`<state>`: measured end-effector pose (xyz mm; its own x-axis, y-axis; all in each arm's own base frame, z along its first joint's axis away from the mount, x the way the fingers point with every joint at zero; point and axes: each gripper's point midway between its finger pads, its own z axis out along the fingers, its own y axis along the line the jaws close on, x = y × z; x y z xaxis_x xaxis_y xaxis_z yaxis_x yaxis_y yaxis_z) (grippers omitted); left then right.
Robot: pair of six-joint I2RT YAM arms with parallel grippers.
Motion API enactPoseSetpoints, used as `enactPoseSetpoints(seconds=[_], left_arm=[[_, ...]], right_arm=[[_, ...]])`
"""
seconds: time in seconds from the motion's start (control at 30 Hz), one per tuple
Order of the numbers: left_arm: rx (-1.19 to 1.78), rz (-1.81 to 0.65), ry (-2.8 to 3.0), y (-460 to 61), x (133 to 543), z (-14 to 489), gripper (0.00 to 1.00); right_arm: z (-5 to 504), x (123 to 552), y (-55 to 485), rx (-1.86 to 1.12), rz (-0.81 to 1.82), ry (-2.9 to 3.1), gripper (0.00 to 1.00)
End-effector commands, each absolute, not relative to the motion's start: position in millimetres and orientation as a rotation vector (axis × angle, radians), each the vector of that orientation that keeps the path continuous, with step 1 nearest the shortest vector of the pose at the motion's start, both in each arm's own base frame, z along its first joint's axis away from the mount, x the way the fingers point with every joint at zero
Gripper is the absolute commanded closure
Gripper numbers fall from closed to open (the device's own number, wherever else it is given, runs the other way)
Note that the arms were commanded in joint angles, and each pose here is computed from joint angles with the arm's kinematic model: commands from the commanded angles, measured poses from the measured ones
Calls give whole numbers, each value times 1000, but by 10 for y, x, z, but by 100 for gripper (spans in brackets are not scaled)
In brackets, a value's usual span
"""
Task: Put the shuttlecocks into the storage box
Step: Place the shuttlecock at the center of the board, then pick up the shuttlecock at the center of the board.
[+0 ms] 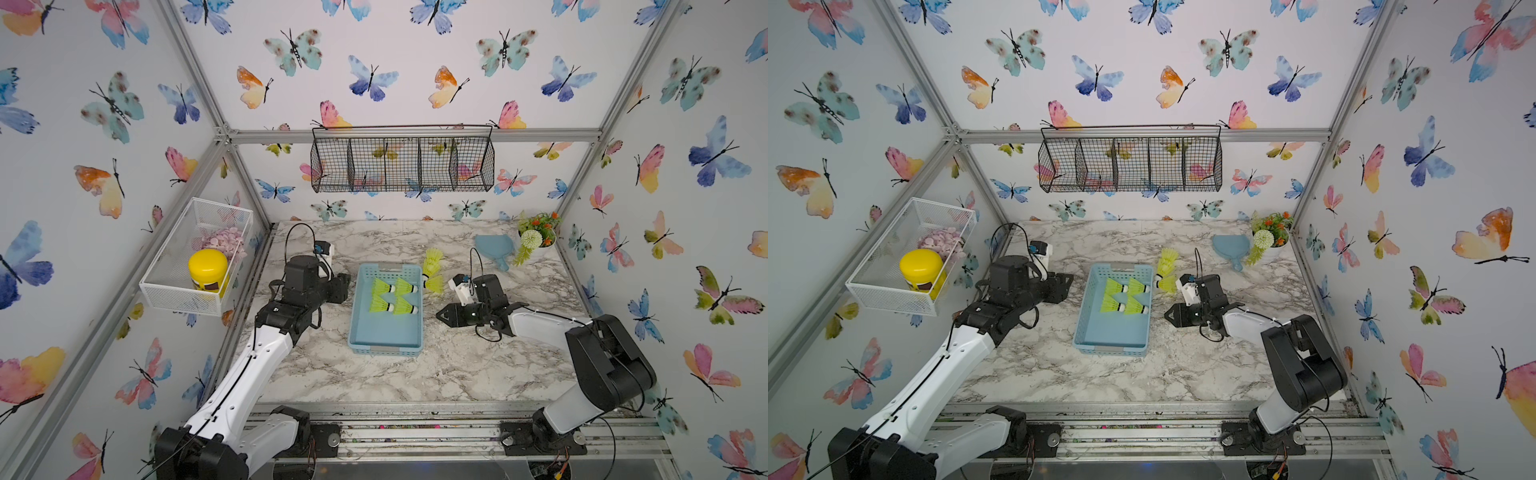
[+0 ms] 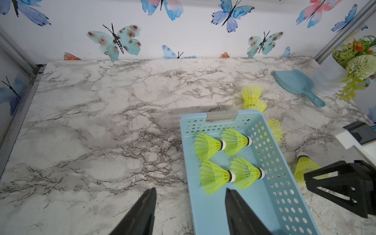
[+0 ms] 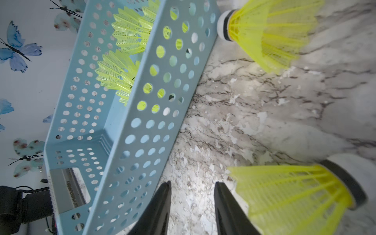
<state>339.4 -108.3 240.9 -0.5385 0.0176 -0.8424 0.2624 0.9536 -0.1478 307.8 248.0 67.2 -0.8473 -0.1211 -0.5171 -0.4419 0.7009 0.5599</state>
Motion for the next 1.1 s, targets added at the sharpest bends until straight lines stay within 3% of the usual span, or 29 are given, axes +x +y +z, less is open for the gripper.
enactPoseSetpoints(seconds=[0.0,0.17,0.3,0.57,0.83,1.07], left_arm=[[208,-326,2118,-1079,3379,2438,41],[220,-350,2121,-1119,3376,2426,41],[295,-488,2107,-1332,3320,2451,41],[320,-924,2094,-1884,3130,2532,42],[382,-1005,2103,-2163,3047,2597,42],[390,-1059,2142,-2514,2995,2582,42]], right_arm=[[920,3071,2691,-532,1100,2364,58],[1315,2996,2776,-626,1173,2233,55],[1452,3070,2615,-566,1031,2210,53],[1119,3328,1996,-334,579,2341,50],[918,3457,1698,-383,340,2369,45],[676,3529,1608,-388,345,2443,44]])
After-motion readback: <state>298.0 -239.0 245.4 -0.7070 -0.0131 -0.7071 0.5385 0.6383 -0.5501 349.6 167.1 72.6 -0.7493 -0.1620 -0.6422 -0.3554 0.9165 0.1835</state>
